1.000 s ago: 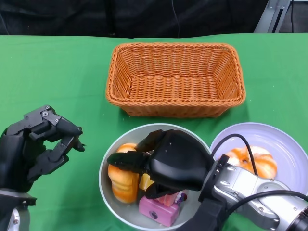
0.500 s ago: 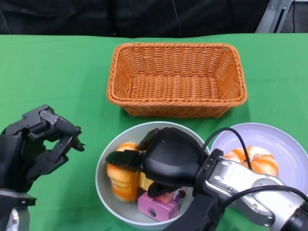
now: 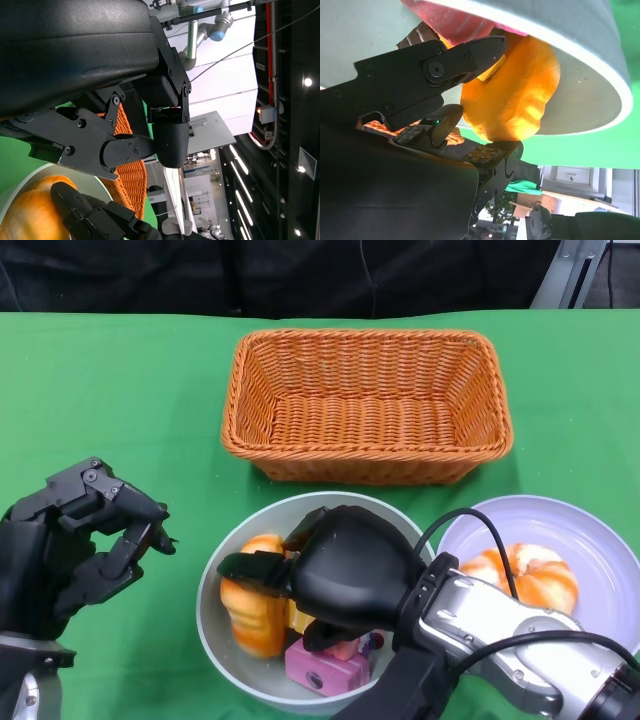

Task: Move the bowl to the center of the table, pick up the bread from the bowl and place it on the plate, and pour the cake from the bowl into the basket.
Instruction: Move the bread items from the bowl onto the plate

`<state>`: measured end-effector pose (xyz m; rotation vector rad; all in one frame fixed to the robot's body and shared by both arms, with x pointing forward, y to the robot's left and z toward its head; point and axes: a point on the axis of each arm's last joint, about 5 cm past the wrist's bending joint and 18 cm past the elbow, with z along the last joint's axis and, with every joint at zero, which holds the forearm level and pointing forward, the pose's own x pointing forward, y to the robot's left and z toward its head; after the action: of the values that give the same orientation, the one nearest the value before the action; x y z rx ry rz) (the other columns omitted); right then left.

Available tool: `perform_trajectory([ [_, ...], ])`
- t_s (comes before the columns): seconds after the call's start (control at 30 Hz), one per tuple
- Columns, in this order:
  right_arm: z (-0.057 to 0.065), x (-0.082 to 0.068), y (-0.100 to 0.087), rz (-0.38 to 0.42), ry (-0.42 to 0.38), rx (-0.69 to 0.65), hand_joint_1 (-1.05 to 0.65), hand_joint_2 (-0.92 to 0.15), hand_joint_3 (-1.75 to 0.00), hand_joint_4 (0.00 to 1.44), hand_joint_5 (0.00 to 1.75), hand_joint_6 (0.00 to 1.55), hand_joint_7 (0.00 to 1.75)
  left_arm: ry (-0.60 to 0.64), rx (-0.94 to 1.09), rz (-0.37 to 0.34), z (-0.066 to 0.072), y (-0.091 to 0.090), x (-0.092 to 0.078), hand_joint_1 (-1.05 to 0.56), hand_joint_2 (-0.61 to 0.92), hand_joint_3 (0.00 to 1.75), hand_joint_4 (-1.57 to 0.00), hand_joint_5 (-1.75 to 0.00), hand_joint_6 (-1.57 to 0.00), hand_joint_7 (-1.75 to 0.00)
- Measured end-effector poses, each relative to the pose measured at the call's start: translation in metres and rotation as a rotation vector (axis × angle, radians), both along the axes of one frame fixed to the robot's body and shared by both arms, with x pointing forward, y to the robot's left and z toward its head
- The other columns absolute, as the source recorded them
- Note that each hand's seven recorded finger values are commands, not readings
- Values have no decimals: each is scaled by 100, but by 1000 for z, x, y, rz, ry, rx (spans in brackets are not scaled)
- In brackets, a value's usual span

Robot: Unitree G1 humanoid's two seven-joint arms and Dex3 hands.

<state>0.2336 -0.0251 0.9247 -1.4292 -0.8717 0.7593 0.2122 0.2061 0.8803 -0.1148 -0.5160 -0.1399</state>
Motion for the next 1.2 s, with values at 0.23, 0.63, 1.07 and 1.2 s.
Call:
perform_trajectory([
  [0.23,-4,1,2,-11,9,4,-65,-92,-1,92,6,74,3,0,0,0,0,0,0,-12,77,70,-84,-146,-90,-111],
  [0.63,-6,1,8,-24,36,-66,-65,-92,-2,92,7,72,0,-1,-6,0,0,0,0,-13,75,73,-86,-143,-90,-111],
  [1.07,-8,0,8,-16,31,-49,-57,-91,-3,94,8,74,1,-4,-6,-1,0,0,0,-13,77,70,-86,-144,-89,-112],
  [1.2,-12,1,7,-5,28,-20,-56,-91,-2,95,8,75,1,-4,-6,-1,0,0,0,-13,77,70,-86,-143,-89,-112],
])
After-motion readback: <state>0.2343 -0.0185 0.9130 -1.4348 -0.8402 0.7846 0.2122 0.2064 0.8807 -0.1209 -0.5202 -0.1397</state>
